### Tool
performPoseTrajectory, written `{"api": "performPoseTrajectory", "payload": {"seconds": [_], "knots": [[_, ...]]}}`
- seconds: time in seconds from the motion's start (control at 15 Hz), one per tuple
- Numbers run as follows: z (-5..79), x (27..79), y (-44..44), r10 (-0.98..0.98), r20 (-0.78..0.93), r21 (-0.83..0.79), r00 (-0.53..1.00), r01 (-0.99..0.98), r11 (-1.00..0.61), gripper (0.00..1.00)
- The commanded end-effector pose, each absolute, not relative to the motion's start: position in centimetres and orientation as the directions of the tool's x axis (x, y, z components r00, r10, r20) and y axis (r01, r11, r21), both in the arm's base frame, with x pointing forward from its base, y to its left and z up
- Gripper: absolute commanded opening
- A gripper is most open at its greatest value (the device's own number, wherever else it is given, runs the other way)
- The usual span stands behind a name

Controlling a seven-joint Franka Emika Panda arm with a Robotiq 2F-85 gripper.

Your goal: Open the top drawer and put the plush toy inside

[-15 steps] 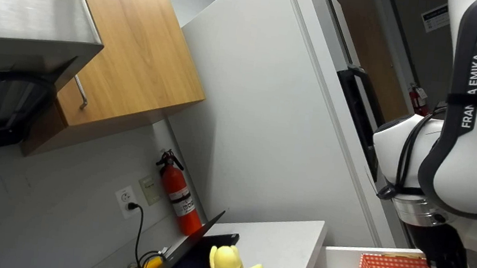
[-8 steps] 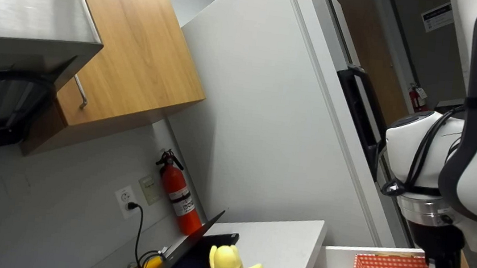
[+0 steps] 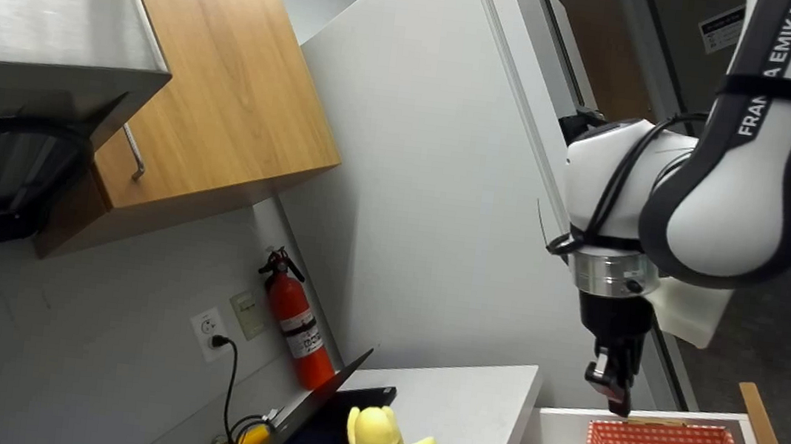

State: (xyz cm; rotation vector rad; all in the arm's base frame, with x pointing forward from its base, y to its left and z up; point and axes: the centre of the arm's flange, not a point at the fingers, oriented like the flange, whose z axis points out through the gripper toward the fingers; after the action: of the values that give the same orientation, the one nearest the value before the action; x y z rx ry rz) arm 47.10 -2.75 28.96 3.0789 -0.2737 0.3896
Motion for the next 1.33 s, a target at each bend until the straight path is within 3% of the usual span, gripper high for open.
{"api": "performPoseTrajectory", "payload": {"seconds": [0.0,0.33,0.4,0.53,1.07,1.13,1.27], "knots": [[33.4,51.1,-0.4,-0.152,0.287,0.015,0.946,-0.163,-0.986,0.0],[36.6,56.4,3.9,-0.099,0.336,0.01,0.937,-0.109,-0.994,0.03],[36.9,57.1,4.7,-0.091,0.34,0.006,0.936,-0.099,-0.995,0.23],[37.0,58.5,6.0,-0.075,0.325,-0.015,0.943,-0.074,-0.997,0.31],[37.1,62.9,8.9,0.019,0.343,0.025,0.939,0.012,-1.0,0.92],[37.6,63.3,9.3,0.031,0.349,0.026,0.937,0.023,-0.999,0.98],[38.5,63.9,10.2,0.052,0.361,0.022,0.931,0.047,-0.999,1.0]]}}
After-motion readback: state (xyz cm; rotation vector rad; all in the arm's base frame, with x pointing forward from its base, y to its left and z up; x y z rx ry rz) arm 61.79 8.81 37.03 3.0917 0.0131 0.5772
